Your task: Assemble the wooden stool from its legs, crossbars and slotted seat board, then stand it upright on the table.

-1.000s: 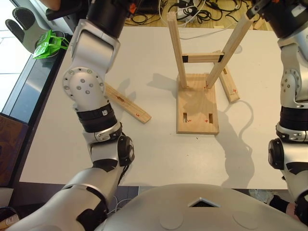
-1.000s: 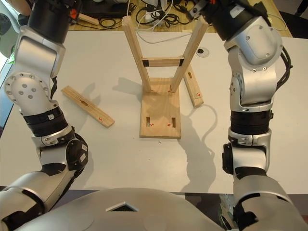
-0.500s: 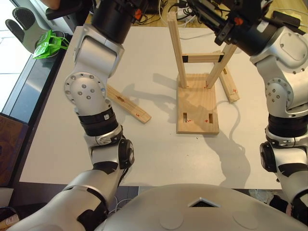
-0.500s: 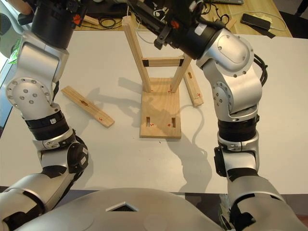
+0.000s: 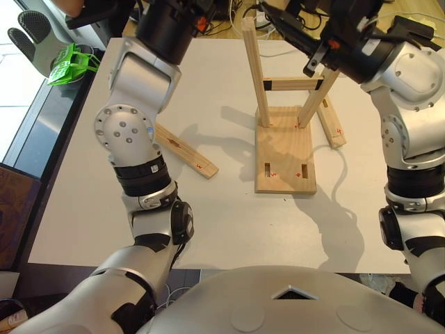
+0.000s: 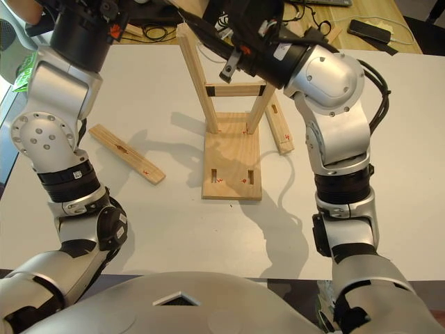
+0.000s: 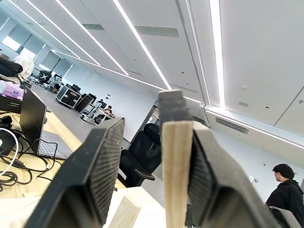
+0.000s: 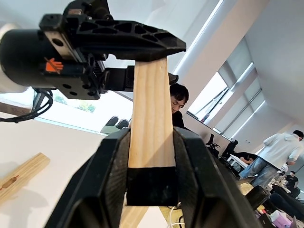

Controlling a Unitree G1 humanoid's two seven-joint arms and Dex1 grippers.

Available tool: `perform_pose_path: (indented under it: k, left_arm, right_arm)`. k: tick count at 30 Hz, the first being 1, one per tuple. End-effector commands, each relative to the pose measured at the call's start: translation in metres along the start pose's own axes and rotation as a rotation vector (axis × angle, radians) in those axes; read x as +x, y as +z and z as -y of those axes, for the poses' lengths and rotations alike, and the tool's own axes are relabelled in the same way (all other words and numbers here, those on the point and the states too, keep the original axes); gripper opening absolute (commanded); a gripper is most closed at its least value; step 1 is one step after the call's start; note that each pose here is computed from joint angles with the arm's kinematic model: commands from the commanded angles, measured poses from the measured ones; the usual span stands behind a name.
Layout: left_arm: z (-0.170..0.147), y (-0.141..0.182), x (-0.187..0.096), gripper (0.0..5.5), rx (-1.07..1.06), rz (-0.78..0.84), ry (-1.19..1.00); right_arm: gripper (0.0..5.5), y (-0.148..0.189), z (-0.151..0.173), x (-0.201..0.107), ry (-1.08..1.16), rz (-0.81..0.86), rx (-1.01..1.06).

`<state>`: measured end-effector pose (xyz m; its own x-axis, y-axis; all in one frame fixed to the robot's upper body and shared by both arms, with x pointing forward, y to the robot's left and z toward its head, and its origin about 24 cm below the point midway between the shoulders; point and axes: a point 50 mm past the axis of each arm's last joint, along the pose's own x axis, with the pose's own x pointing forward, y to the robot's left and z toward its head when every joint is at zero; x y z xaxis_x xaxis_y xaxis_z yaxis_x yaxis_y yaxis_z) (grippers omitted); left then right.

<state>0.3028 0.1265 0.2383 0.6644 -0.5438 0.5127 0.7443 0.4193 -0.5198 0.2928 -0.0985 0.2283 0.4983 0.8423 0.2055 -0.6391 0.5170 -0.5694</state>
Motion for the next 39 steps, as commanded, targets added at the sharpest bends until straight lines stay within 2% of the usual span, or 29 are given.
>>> perform_pose_path:
  k: [1, 2, 7, 16, 17, 22, 28, 30, 33, 39]
  left_arm:
    - [-0.003, -0.001, 0.0, 1.45, 0.005, -0.012, 0.027]
    - [-0.003, -0.001, 0.0, 1.2, 0.003, -0.011, 0.027]
    - [0.0, -0.001, 0.002, 0.61, -0.008, -0.005, 0.017]
    - [-0.001, -0.001, 0.004, 0.43, -0.001, 0.004, 0.039]
    - [-0.002, -0.002, 0.004, 0.43, 0.004, 0.002, 0.05]
    - [-0.012, 0.005, 0.002, 0.41, 0.046, 0.032, 0.134]
    - [-0.017, 0.03, -0.006, 0.41, 0.162, 0.09, 0.237]
    - [-0.011, 0.025, -0.017, 0.41, 0.224, 0.003, 0.219]
    - [-0.009, 0.013, -0.058, 0.41, 0.296, -0.166, 0.27]
    - [-0.04, 0.012, -0.117, 0.41, 0.472, -0.073, 0.905]
  right_arm:
    - [1.3, -0.002, 0.0, 0.002, -0.001, -0.003, -0.065]
    - [1.3, -0.003, 0.0, 0.003, -0.002, -0.003, -0.074]
    - [1.3, -0.005, 0.0, 0.006, -0.013, 0.002, -0.108]
    - [1.3, -0.005, -0.002, 0.009, -0.02, 0.004, -0.113]
    - [1.68, -0.005, -0.002, 0.009, -0.018, 0.003, -0.112]
    - [2.43, -0.015, -0.007, -0.002, 0.055, -0.074, -0.096]
    - [3.33, -0.039, -0.021, -0.049, 0.296, -0.332, -0.004]
    - [3.69, -0.042, -0.017, -0.06, 0.28, -0.371, 0.009]
    - [3.89, -0.041, -0.004, -0.075, 0.202, -0.414, 0.053]
    - [3.89, -0.037, -0.008, -0.095, 0.114, -0.447, 0.119]
